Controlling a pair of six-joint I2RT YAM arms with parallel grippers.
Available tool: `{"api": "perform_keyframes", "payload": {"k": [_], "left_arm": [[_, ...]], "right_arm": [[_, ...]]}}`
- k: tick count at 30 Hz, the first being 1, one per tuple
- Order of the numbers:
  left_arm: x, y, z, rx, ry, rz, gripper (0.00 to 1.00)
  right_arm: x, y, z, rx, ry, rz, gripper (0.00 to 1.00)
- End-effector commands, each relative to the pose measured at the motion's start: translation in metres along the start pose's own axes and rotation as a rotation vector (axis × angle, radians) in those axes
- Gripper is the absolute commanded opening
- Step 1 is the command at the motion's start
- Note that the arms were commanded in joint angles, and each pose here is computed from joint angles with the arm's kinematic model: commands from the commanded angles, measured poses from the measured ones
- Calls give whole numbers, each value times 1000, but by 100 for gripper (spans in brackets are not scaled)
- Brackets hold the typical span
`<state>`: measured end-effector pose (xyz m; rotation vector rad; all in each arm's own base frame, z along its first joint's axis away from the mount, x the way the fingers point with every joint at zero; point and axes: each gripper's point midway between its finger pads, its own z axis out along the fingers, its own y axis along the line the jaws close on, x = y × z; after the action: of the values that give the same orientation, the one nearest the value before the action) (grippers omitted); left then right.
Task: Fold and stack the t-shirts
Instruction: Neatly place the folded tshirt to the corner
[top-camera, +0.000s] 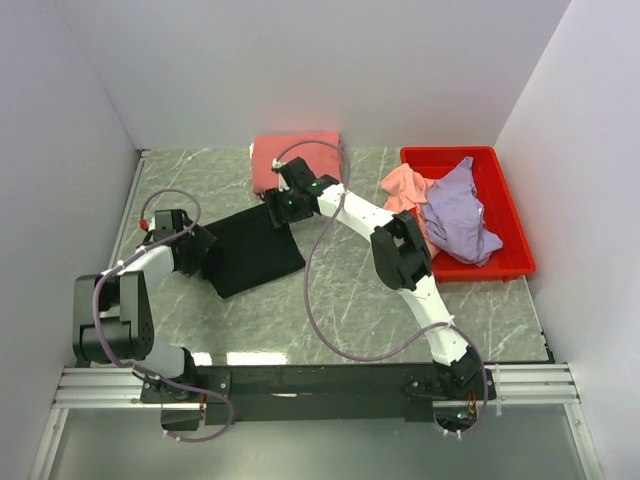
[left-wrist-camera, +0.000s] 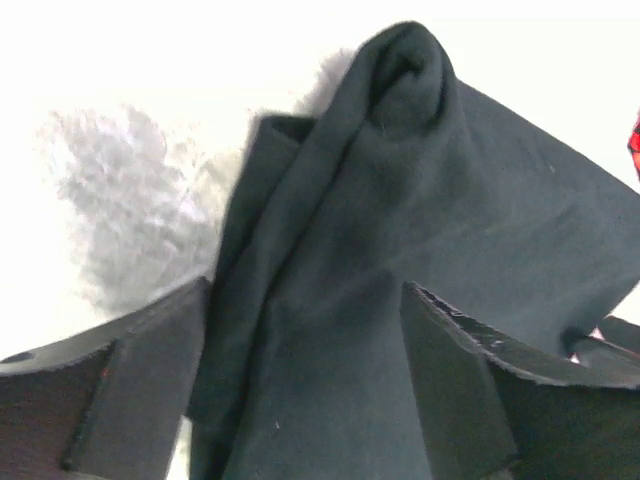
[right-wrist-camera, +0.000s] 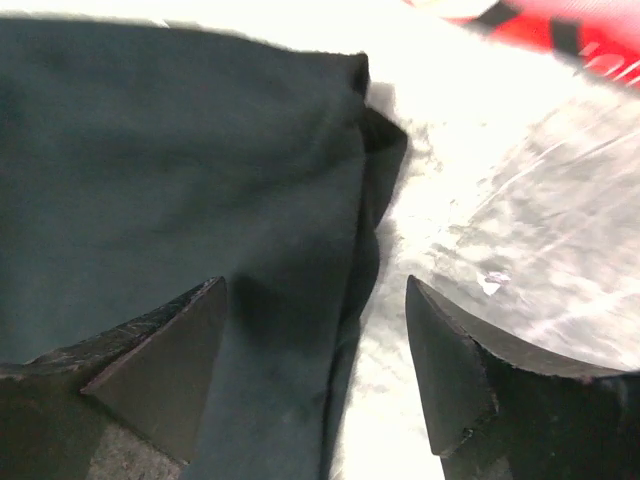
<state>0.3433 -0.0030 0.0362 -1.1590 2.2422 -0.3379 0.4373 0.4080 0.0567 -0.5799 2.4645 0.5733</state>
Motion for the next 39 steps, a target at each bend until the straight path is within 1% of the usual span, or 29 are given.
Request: {"api": "perform_keyframes", "payload": {"k": [1,2,5,6,8,9,10,11,12,13,14,15,16,18,19,20,21,23,24,26,27,28,33,39], "left_arm": [[5,4,11,-1,38,19,79],[5,2,12,15,39,21,75],[11,1,18,25,69,24,69],[13,4,22,13,83,26,60],[13,-2,24,32,92,38,51],[14,-3,27,38,97,41,43],[16,-4,27,48,105,45,39],[17,-6,27,61,114,49,31],[19,-5,27,63,121,51,28],[19,-7,27,75,120,57,22],[19,-8,27,84,122,61,11],[21,-11,26,101,132,66,3],[18,-16,25,120,125,83,1],[17,-25,19,169,127,99,1],[15,-32,16,199,119,115,1],[14,-37,12,225,116,131,1],[10,-53,2,302,108,156,1],[3,-68,-8,371,77,197,1],[2,-77,-18,416,62,225,1],[-4,-90,-33,458,24,247,1],[-4,-94,-36,466,18,259,1],[-7,-99,-40,474,4,263,1],[-6,-123,-62,556,10,303,1],[-13,-153,-83,620,-26,317,1]], "right_arm": [[-6,9,2,-49,-5,-15,77],[-3,7,4,-46,4,-13,76],[7,5,11,-45,32,-4,74],[12,5,14,-52,48,0,71],[21,10,16,-85,75,4,65],[24,11,18,-92,83,10,62],[30,13,19,-101,97,9,55],[33,17,19,-113,106,9,53],[32,18,19,-119,100,7,50],[36,21,19,-124,109,4,43],[37,23,19,-132,108,3,40],[35,24,19,-138,102,-3,37],[34,27,18,-144,100,-5,30],[27,31,14,-155,82,-18,24],[22,32,10,-157,73,-24,12],[19,33,7,-159,64,-42,5],[11,35,-3,-155,45,-53,0],[5,33,-12,-137,19,-73,0],[-6,31,-27,-115,-26,-98,0],[-18,31,-42,-100,-71,-125,0],[-32,37,-60,-104,-120,-138,0],[-35,33,-67,-81,-136,-142,0],[-57,33,-106,-42,-202,-168,0],[-67,29,-126,-9,-237,-175,0]]}}
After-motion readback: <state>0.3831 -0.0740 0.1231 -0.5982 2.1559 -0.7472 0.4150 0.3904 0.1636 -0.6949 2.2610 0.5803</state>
